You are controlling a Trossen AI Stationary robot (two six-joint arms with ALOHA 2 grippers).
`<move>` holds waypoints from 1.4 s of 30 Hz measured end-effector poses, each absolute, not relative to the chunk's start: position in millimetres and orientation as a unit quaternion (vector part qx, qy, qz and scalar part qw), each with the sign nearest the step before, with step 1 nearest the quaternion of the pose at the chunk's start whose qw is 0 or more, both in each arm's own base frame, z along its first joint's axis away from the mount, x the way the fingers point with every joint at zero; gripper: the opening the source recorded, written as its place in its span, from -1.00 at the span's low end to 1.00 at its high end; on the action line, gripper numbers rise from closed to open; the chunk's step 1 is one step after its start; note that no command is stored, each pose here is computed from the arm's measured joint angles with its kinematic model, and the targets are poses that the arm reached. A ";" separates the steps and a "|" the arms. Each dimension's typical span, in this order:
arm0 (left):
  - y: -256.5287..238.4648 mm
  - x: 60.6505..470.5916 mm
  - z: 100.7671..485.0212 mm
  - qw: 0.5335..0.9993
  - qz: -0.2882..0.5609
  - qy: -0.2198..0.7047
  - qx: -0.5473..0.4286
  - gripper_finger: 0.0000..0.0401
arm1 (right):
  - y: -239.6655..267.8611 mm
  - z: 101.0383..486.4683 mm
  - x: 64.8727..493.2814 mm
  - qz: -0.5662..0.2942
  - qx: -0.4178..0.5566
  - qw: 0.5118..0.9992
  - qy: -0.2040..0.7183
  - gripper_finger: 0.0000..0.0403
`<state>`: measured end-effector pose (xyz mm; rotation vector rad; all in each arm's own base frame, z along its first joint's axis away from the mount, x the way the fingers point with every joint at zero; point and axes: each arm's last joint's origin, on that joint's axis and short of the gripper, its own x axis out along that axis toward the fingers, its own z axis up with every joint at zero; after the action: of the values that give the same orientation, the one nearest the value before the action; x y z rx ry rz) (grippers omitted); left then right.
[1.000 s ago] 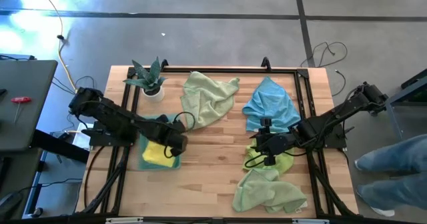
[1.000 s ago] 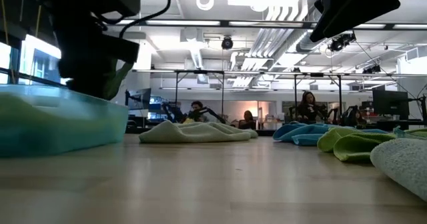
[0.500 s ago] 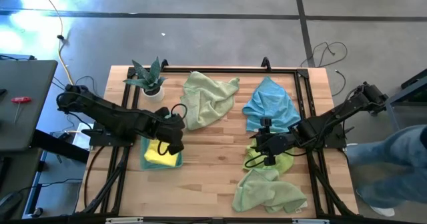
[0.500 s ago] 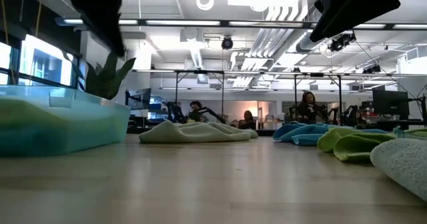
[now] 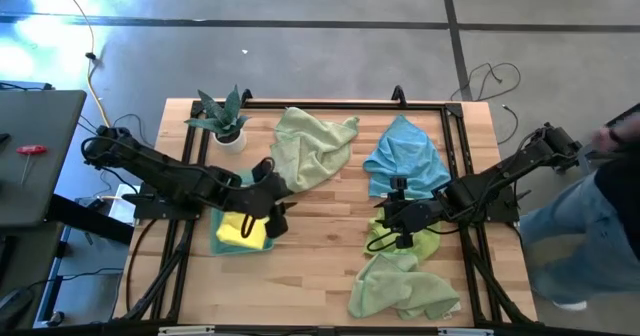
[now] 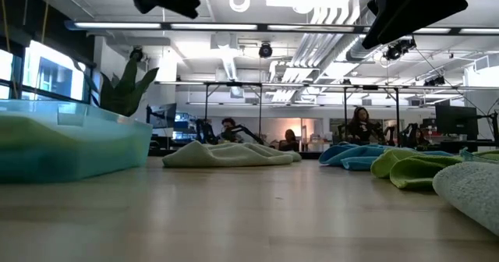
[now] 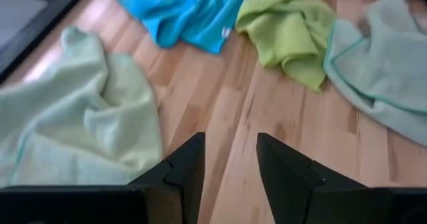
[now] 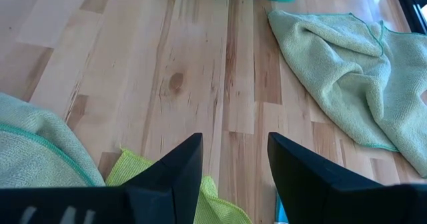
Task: Fold microfiber towels
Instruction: Fold the top green microfiber towel
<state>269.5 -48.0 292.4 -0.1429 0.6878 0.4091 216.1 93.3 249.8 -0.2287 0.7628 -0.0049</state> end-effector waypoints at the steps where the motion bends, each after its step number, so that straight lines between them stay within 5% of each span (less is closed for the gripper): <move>1: -48.0 270.4 293.4 0.921 0.199 0.328 -0.064 -0.38 | 93.2 249.8 216.1 -0.002 -0.111 0.922 0.371 -0.19; 28: -48.2 284.6 309.1 0.931 0.238 0.196 -0.195 -0.38 | 93.2 249.8 216.2 -0.001 -0.117 0.921 0.371 -0.19; 34: -48.4 284.5 309.0 0.924 0.244 0.188 -0.228 -0.38 | 84.4 250.9 219.5 0.045 -0.368 0.855 0.362 -0.19; 42: -48.9 284.4 308.8 0.925 0.242 0.190 -0.223 -0.38 | 79.2 253.5 225.3 0.058 -0.375 0.858 0.347 -0.19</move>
<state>284.4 -48.9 308.8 -0.4573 0.3906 0.4957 225.3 79.2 253.5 -0.7882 0.7286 0.1218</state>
